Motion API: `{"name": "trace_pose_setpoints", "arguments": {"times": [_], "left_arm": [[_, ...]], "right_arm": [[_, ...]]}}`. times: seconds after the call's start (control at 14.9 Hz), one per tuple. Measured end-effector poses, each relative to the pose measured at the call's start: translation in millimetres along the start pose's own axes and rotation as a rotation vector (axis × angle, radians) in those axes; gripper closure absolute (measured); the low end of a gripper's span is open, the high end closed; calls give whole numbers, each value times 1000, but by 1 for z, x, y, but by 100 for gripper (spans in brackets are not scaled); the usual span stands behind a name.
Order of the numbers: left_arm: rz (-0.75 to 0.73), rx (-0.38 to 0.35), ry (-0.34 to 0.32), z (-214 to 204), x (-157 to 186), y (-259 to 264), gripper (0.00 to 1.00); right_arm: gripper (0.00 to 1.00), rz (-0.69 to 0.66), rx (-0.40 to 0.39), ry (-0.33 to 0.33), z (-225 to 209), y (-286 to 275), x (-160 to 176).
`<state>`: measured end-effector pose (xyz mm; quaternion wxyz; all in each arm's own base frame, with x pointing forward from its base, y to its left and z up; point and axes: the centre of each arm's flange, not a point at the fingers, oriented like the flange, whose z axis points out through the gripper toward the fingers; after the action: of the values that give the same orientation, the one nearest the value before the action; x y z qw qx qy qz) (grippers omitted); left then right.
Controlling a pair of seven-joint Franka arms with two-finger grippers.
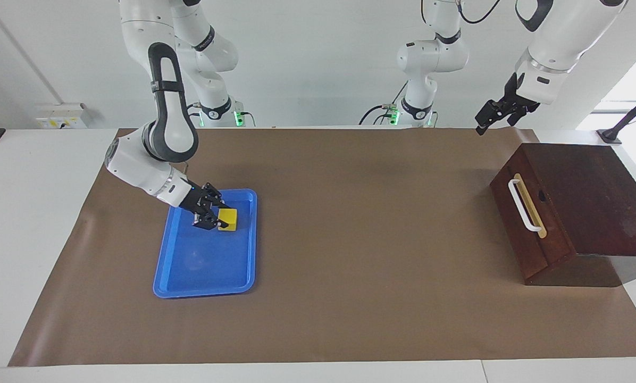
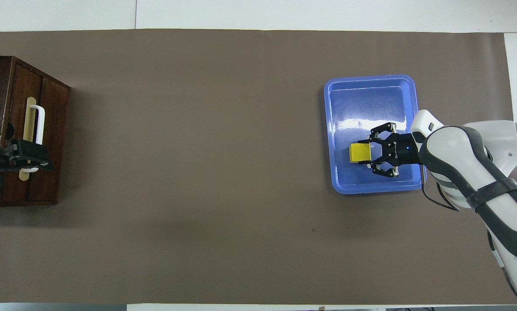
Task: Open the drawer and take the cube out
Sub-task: 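Lower the cube into the tray while the left gripper pushes the drawer shut, then open the right gripper and raise it away from the cube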
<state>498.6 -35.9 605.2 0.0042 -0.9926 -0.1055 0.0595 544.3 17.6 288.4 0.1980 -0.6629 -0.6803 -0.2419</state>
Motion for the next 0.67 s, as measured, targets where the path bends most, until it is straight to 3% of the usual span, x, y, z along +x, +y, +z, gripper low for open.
{"name": "trace_pose_setpoints", "arguments": {"times": [0.07,0.34,0.54,0.67], "left_arm": [[9,3,-11,5,5,2,0],[26,4,-25,10,28,9,0],[56,15,-43,8,31,21,0],[108,13,-36,5,31,25,0]], "right_arm": [[41,0,1,0,0,0,0],[2,1,1,0,1,-1,-1],[0,24,-6,1,-1,2,3],[0,70,-18,1,-6,9,25]]}}
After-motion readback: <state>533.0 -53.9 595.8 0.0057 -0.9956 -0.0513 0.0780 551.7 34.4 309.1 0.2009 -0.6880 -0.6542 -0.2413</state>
